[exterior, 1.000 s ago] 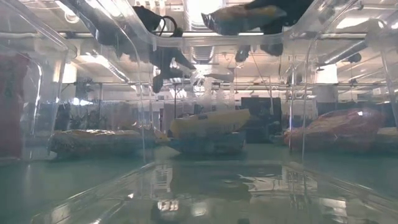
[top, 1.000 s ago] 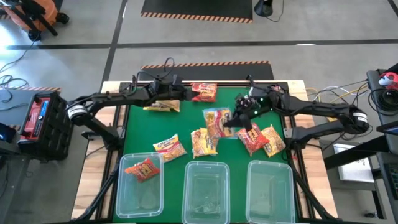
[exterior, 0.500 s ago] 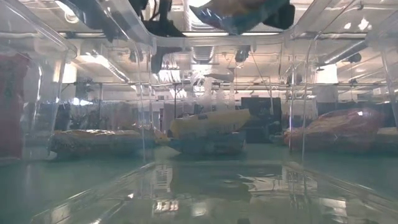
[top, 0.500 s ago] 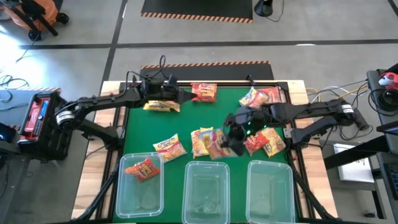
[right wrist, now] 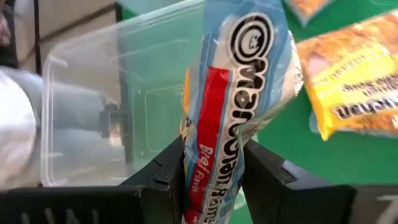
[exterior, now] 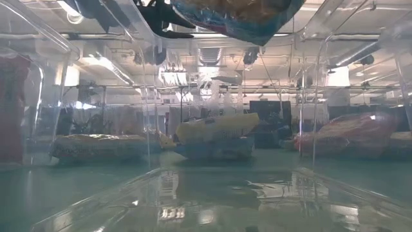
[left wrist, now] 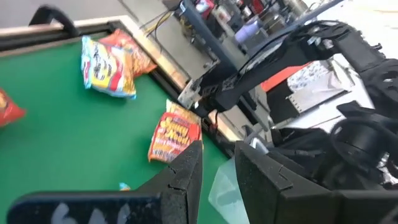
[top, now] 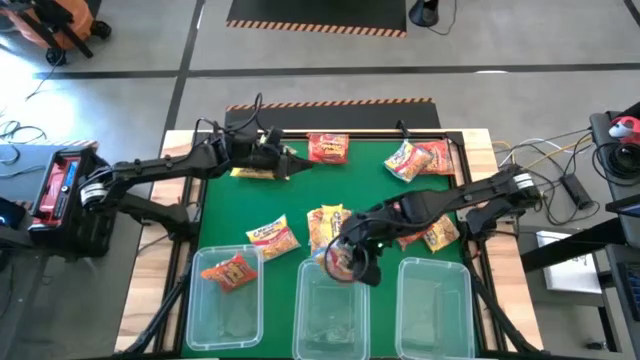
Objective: Sort Maruchan noodles
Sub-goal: Put the blue noodle pack into the middle transparent bin
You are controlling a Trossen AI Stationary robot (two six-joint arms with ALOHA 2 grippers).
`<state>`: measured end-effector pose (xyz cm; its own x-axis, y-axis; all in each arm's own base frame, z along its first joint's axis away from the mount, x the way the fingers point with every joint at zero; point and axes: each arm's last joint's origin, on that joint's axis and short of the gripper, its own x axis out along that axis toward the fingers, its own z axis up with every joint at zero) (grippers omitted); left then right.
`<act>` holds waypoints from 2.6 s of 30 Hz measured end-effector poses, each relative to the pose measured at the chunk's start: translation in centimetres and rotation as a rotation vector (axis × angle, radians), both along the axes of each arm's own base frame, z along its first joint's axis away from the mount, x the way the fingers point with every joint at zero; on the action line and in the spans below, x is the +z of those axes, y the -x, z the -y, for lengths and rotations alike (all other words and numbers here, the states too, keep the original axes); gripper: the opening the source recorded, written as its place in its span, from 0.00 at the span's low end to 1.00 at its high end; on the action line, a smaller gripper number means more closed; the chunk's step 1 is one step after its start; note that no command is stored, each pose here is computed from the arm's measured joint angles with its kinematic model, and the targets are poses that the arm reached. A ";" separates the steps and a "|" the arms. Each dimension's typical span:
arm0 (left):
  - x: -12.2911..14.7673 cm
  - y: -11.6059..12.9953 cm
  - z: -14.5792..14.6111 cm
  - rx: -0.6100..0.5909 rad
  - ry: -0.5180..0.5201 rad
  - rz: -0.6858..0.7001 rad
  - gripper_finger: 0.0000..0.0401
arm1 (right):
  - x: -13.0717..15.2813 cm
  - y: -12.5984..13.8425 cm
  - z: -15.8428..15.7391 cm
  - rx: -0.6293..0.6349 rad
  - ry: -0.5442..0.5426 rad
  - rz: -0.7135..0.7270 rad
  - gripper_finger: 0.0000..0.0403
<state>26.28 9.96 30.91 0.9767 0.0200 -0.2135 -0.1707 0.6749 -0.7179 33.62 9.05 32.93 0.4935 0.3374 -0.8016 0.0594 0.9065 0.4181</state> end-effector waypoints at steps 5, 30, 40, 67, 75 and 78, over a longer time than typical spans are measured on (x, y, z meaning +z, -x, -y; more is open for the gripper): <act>-0.4 -0.1 0.7 -0.029 -0.005 -0.038 0.19 | -1.5 -1.0 -0.2 0.037 0.058 -0.143 0.28; -0.5 -0.3 1.4 -0.054 -0.002 -0.048 0.19 | -1.4 -5.7 -1.5 0.255 0.088 -0.148 0.28; -0.2 -0.4 1.3 -0.018 0.056 -0.027 0.19 | -3.1 -6.1 -1.6 0.362 0.139 -0.185 0.28; -0.2 -0.5 1.6 0.012 0.123 -0.026 0.19 | -8.3 -8.9 -2.1 0.270 0.214 -0.275 0.28; -0.2 -0.5 1.6 0.008 0.103 -0.029 0.19 | -8.4 -8.9 -2.1 0.257 0.228 -0.281 0.29; -0.2 -0.5 1.6 0.008 0.098 -0.029 0.19 | -8.2 -9.1 -2.1 0.252 0.238 -0.271 0.32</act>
<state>26.76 8.41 30.72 0.9701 0.0050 -0.2425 -0.1968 0.6001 -0.7753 42.69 11.12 24.68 0.1811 0.2108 -0.9606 -0.0971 0.9758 0.1958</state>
